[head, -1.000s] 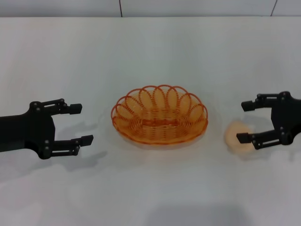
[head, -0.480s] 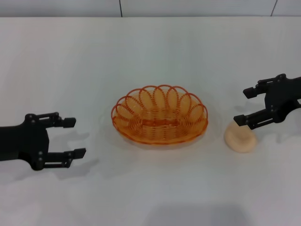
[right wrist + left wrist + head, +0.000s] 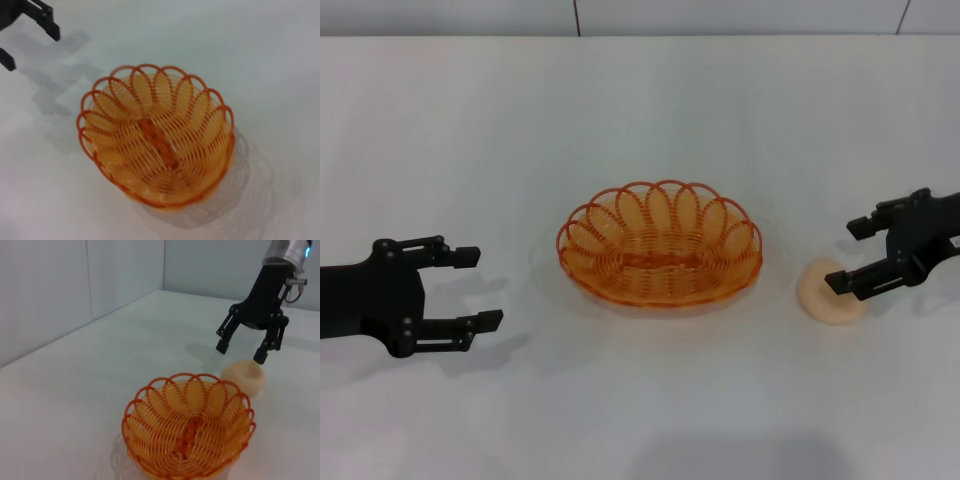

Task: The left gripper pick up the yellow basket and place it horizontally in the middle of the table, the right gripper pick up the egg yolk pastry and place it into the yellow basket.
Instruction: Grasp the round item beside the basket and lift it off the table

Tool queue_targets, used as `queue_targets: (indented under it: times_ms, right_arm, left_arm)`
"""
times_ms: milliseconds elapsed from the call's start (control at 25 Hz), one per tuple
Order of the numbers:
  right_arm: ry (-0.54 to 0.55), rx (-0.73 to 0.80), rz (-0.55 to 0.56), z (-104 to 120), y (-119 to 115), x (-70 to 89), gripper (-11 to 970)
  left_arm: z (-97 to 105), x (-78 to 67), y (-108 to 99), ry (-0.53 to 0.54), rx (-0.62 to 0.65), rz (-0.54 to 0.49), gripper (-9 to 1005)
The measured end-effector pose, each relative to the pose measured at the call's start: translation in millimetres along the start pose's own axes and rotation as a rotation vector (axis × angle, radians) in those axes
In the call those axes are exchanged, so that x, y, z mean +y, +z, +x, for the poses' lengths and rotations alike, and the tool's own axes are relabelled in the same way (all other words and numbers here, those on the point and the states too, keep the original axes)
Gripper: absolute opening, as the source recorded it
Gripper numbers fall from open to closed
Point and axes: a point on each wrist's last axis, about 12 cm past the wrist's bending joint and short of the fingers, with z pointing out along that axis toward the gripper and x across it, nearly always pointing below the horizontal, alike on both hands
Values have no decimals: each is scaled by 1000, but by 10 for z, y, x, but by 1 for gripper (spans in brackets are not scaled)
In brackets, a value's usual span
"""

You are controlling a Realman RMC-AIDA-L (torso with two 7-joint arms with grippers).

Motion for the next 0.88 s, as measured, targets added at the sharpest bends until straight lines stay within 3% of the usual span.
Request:
queue_targets:
  times_ms: [480, 720, 880]
  right_arm:
    - [37, 21, 26, 158, 186, -15, 719]
    - [27, -2, 26, 161, 200, -4, 491]
    - [21, -1, 20, 155, 215, 9, 417]
  left_arm:
    - [-6, 17, -9, -16, -14, -22, 784]
    - [10, 6, -16, -17, -18, -25, 784]
    - [6, 1, -18, -13, -20, -21, 784]
